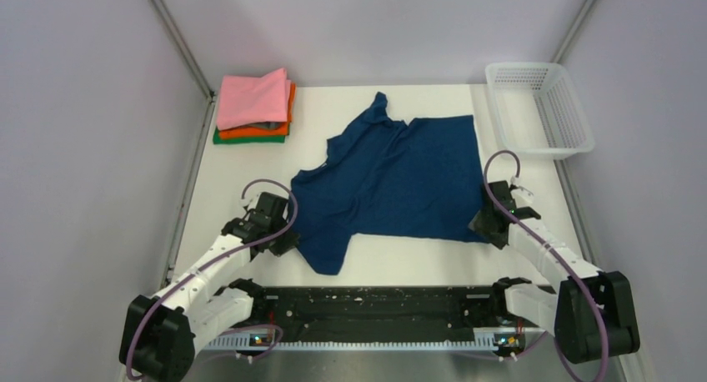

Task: Fold and stack the t-shirts
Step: Flatten out the tshirt

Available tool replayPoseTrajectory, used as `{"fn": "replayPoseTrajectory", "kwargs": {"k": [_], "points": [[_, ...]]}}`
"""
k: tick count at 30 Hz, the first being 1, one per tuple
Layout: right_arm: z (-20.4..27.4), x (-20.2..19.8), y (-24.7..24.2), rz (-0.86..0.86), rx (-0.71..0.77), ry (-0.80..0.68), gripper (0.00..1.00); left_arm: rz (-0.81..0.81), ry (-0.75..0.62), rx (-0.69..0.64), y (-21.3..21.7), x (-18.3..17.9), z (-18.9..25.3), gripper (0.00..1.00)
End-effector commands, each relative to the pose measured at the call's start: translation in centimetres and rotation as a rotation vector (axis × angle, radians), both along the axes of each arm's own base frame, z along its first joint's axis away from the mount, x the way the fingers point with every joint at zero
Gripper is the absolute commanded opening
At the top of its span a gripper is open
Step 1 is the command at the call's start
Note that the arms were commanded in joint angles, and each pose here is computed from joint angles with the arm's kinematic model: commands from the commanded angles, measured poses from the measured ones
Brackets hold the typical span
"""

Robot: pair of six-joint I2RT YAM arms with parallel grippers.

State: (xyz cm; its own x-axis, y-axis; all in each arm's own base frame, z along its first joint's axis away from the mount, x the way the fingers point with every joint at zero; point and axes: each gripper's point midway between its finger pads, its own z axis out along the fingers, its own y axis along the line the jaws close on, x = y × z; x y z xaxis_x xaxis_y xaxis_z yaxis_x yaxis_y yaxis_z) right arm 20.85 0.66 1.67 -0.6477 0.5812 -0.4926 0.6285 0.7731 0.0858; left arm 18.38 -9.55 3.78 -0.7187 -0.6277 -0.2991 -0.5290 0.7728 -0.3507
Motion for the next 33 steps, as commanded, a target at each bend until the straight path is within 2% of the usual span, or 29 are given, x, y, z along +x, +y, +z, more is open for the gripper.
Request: {"fn": "replayPoseTrajectory", "kwargs": {"k": [1, 4, 7, 8, 11, 15, 18, 21, 25, 29, 33], "points": [[-1.5, -4.0, 1.5, 0.03, 0.094, 0.158, 0.53, 0.013, -0.041, 0.004, 0.1, 1.0, 1.5, 0.0], [-1.4, -4.1, 1.9, 0.036, 0.111, 0.166, 0.51, 0.014, -0.041, 0.004, 0.0, 1.0, 1.7, 0.0], [-1.7, -4.2, 1.7, 0.035, 0.098, 0.181, 0.42, 0.014, -0.045, 0.003, 0.0, 1.2, 1.8, 0.0], [-1.8, -4.2, 1.7, 0.033, 0.095, 0.183, 0.33, 0.014, -0.048, 0.003, 0.0, 1.2, 1.9, 0.0], [-1.4, -3.7, 1.6, 0.042, 0.084, 0.16, 0.0, 0.012, -0.059, -0.001, -0.2, 1.5, 2.3, 0.0], [1.0, -1.6, 1.2, 0.082, 0.045, 0.074, 0.0, -0.005, -0.115, -0.021, -0.6, 2.4, 4.1, 0.0], [4.7, 1.0, 1.0, 0.121, 0.013, -0.033, 0.0, -0.049, -0.229, -0.043, -1.2, 4.0, 7.6, 0.0], [9.2, 3.7, 1.2, 0.171, -0.008, -0.165, 0.0, -0.096, -0.418, -0.061, -1.8, 6.2, 12.9, 0.0], [16.1, 6.1, 1.2, 0.226, -0.048, -0.342, 0.0, -0.111, -0.738, -0.111, -2.4, 8.7, 21.7, 0.0], [24.2, 7.6, 1.2, 0.24, -0.065, -0.579, 0.0, -0.086, -1.041, -0.143, -1.7, 9.1, 31.1, 0.0], [32.8, 7.3, 0.5, 0.234, -0.114, -0.825, 0.0, -0.082, -1.232, -0.123, -0.8, 8.2, 39.4, 0.0]]}}
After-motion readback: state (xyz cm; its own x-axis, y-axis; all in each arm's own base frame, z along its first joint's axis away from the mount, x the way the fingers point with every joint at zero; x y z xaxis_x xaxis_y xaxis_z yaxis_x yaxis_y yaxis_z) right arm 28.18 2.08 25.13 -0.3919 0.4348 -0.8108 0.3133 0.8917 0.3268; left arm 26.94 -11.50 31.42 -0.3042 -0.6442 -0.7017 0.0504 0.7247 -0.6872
